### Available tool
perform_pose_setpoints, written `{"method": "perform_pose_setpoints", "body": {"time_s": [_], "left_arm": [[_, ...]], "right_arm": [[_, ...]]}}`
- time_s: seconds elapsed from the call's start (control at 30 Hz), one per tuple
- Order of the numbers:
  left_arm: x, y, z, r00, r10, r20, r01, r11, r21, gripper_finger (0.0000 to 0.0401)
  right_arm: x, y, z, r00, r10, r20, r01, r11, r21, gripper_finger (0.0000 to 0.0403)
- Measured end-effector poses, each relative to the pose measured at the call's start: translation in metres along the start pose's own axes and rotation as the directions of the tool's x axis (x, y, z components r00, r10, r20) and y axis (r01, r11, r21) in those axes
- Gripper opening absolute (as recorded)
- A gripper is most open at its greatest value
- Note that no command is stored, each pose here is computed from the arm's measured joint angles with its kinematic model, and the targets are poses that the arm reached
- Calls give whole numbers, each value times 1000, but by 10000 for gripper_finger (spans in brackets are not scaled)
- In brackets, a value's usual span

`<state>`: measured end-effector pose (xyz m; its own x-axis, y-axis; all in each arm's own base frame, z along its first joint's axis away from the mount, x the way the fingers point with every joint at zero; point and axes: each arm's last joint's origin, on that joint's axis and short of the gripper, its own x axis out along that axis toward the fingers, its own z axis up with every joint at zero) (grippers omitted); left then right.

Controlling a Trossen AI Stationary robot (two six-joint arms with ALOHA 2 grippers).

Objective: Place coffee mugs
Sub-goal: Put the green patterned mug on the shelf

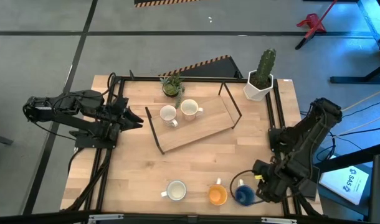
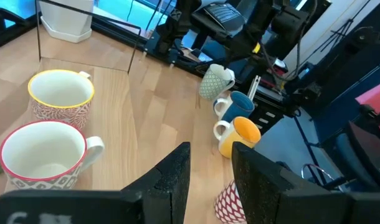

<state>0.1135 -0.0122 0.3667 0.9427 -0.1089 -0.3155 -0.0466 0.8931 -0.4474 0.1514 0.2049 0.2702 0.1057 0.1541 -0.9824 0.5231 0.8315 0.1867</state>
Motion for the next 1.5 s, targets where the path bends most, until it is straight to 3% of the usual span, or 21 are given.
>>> {"method": "perform_pose_setpoints", "body": {"time_s": [0.5,0.63,0.8,1.0,1.23,1.5], "left_arm": [[0,0,0,1000,0,1,0,1000,2,112],[0,0,0,1000,1,0,-1,1000,2,112],[0,0,0,1000,1,1,-1,1000,24,112],[0,0,0,1000,1,1,-1,1000,28,112],[0,0,0,1000,-1,-1,1,1000,29,112],[0,1,-2,1000,0,-22,1,999,47,112]], "right_arm": [[49,-17,-5,999,-25,-33,27,998,55,205],[55,-19,-6,999,-18,-43,21,998,55,153],[57,-22,0,997,-30,-68,35,997,71,25],[55,-25,11,998,-47,-32,49,998,51,9],[20,-37,50,998,-41,44,41,999,3,5],[-35,-51,134,984,79,158,-45,978,-205,3]]}}
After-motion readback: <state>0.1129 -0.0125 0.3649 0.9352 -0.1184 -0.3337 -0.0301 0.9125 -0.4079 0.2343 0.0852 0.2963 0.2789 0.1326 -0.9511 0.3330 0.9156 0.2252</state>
